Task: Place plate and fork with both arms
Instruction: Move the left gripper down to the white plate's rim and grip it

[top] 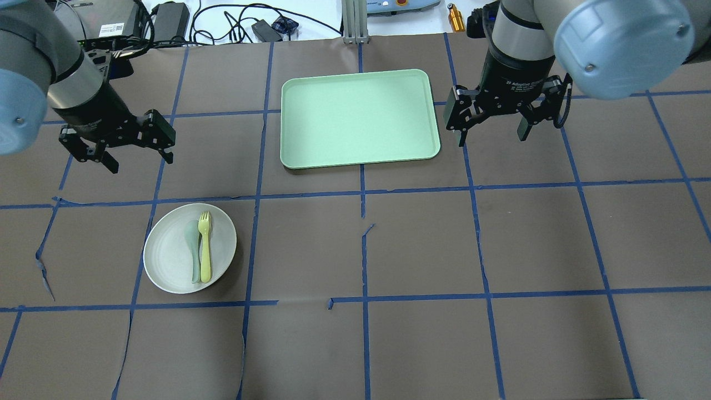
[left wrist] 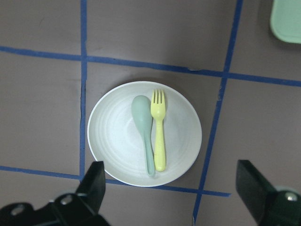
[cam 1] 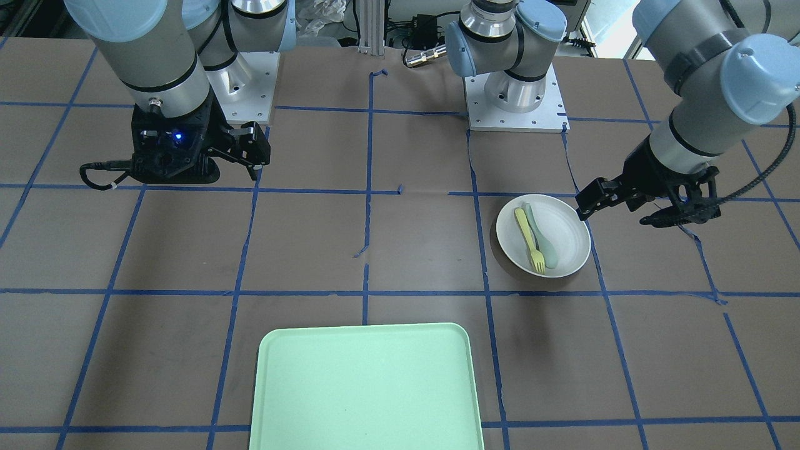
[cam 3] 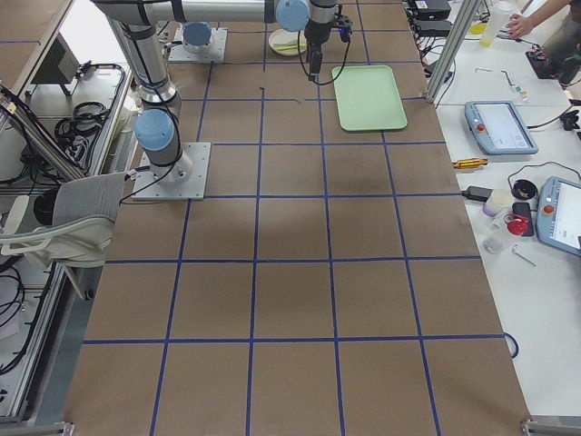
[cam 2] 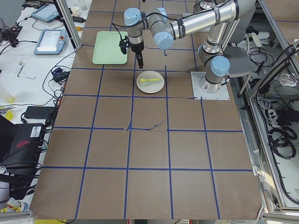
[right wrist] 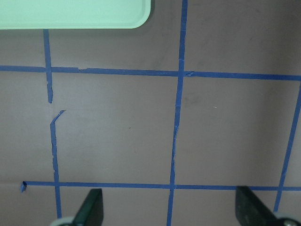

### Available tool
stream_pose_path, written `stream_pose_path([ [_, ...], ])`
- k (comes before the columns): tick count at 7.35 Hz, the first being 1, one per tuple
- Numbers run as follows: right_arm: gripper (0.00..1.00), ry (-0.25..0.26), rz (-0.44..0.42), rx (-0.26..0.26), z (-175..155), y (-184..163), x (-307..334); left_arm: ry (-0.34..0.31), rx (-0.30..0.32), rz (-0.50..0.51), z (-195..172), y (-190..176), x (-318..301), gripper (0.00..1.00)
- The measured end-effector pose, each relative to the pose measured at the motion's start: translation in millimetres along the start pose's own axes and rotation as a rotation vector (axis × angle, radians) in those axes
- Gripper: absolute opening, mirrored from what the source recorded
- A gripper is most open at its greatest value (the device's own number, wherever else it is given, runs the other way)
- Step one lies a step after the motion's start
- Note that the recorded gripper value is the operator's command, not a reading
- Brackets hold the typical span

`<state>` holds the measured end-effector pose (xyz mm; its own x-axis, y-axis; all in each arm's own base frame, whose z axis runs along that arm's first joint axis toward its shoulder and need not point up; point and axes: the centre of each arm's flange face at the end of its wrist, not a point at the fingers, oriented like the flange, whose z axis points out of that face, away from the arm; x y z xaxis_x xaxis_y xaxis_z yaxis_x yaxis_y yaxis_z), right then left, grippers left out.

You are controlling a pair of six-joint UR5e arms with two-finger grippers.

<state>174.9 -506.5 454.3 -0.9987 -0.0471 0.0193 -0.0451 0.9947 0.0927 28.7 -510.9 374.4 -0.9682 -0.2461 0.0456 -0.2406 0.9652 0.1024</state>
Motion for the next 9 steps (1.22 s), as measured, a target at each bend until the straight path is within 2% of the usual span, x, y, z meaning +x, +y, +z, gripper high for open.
stream_pose_path([
  [2,1.0,0.002,0.0,-0.006,1.8,0.6,-0.2,0.102,-0.052,0.006,46.9,0.0,-45.1,1.0],
  [4,1.0,0.001,0.005,-0.01,4.3,0.9,-0.5,0.137,-0.1,0.053,104.5,0.1,-78.6,0.97],
  [7,1.0,-0.006,0.023,-0.018,8.4,1.7,-4.5,0.098,-0.201,0.175,166.3,-5.5,-106.4,0.92],
  [8,1.0,-0.007,0.024,-0.021,9.6,1.2,-5.0,0.099,-0.232,0.196,181.9,-6.0,-108.7,0.78],
  [9,1.0,-0.006,0.025,-0.023,10.8,0.7,-5.4,0.105,-0.251,0.223,191.0,-5.7,-109.5,0.74],
])
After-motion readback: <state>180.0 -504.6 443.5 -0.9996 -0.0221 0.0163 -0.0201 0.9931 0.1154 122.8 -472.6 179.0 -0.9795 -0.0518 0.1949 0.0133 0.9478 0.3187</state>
